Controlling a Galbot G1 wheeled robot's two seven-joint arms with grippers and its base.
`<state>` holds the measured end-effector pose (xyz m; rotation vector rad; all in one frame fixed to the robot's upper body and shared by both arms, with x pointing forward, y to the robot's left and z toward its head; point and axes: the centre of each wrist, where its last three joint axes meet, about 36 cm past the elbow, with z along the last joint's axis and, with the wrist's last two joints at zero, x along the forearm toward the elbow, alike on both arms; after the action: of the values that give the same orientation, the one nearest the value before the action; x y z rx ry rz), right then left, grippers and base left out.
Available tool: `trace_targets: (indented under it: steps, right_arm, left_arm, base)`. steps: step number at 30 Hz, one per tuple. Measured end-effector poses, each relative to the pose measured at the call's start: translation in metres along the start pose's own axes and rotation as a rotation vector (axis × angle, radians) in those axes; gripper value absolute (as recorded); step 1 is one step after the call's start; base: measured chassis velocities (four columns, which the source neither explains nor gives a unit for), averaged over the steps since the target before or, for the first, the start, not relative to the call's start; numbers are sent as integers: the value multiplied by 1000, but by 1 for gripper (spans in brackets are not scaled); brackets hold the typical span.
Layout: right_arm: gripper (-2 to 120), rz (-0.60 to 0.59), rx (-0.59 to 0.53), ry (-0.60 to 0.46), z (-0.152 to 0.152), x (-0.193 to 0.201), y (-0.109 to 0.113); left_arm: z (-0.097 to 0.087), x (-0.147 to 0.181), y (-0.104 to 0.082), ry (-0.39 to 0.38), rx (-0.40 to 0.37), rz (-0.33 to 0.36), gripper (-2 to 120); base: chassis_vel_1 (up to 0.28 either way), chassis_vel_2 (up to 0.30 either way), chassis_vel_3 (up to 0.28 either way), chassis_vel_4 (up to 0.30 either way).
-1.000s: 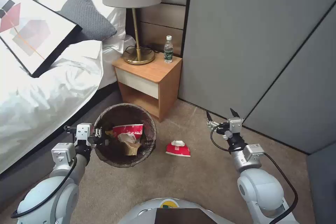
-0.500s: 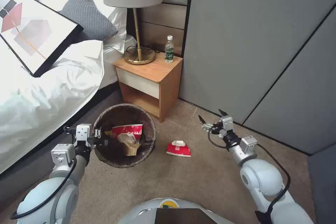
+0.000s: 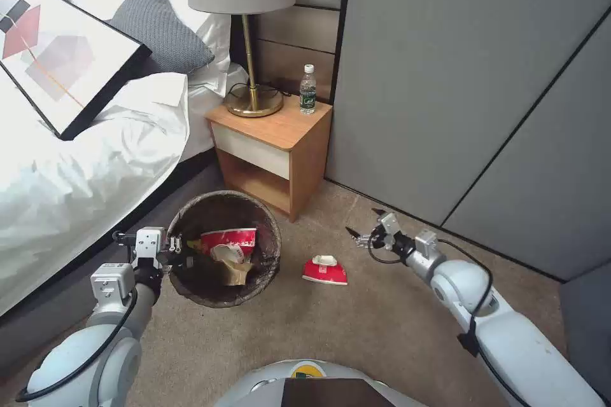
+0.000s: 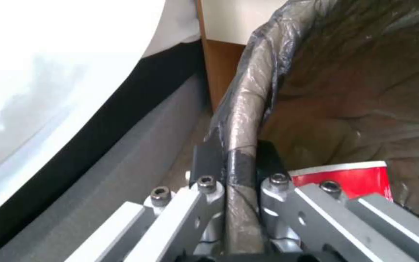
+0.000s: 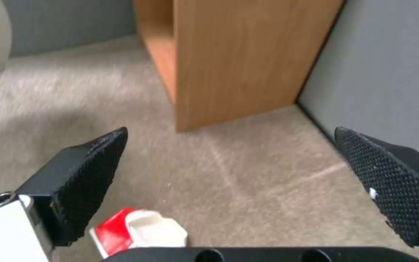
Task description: Pick up the trash bin, then pick up the garbage from the floor and place it into the trash bin.
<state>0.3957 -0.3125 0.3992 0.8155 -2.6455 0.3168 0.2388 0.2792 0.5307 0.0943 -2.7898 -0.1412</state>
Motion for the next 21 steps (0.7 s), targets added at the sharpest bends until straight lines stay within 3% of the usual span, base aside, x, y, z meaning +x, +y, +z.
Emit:
trace_targets:
  steps: [7, 21]
  right_arm:
    - [100, -130, -1, 106, 24, -30, -10]
    - [100, -170, 37, 252, 74, -53, -20]
  left_arm:
    - [1, 0, -1, 7, 4, -7, 3]
    - [2, 0, -4, 15, 6, -13, 3]
  base:
    - [0, 0, 0, 0]
    - [0, 0, 0, 0]
